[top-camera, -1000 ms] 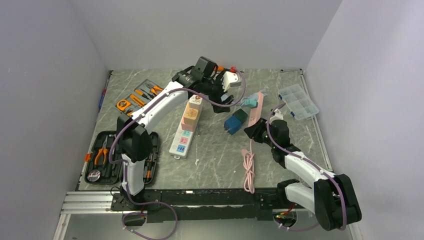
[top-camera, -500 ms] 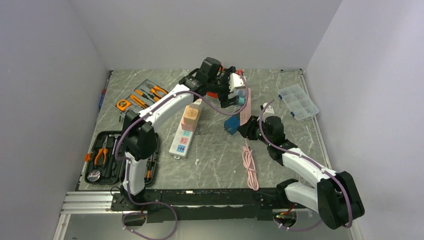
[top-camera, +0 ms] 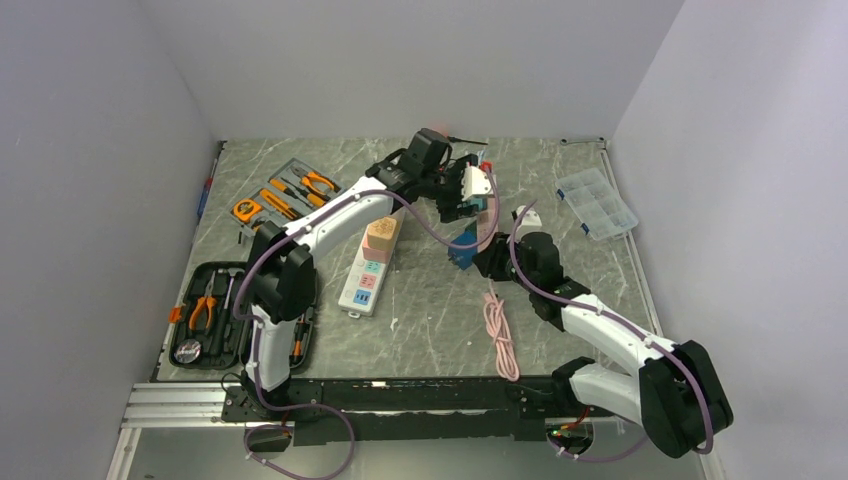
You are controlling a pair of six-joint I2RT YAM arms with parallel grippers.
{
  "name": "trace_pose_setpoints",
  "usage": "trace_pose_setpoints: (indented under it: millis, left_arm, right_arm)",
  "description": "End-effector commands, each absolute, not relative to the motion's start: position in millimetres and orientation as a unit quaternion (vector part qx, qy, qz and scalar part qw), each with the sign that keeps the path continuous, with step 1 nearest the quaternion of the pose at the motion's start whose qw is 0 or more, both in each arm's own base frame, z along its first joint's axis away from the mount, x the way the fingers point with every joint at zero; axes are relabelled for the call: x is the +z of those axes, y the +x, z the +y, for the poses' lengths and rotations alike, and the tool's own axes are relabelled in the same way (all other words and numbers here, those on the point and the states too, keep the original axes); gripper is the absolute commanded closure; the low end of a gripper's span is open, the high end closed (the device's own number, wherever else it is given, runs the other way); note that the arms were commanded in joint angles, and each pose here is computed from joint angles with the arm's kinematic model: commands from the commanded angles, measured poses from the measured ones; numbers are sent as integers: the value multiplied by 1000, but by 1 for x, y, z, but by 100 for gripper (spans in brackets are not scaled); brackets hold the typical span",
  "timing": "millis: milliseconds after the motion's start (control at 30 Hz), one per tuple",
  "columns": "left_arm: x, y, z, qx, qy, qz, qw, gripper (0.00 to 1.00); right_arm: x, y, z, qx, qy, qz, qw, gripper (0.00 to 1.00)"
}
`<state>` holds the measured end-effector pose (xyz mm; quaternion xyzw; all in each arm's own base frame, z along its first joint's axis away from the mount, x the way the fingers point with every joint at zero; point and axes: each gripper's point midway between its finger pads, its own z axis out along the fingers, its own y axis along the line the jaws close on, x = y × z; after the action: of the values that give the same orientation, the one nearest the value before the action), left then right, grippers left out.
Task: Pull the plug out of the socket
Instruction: Remove the plug from the socket.
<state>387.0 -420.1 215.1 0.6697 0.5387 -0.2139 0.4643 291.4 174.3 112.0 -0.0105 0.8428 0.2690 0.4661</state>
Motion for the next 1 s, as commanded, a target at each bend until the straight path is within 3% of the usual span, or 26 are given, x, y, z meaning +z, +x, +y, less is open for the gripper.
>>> trace_pose_setpoints:
  millis: [0, 300, 467, 700, 800, 967]
  left_arm:
    - [230, 382, -425, -186, 679, 519, 485, 26]
    - [219, 389, -419, -159, 666, 543, 485, 44]
    - [229, 388, -428, -161, 668, 535, 491, 60]
    - [239, 373, -437, -187, 674, 525, 485, 49]
    - [236, 365, -439, -194, 682, 523, 474, 50]
    - [231, 370, -437, -177, 686, 523, 474, 76]
  right_arm:
    - [182, 312, 184, 284, -27, 782, 554, 100]
    - [182, 312, 178, 273, -14, 783, 559, 100]
    - [177, 312, 185, 273, -19, 791, 547, 100]
    - [171, 314, 187, 261, -20, 797, 544, 100]
    - [172, 315, 187, 256, -20, 798, 546, 100]
    - [175, 314, 187, 255, -20, 796, 549, 100]
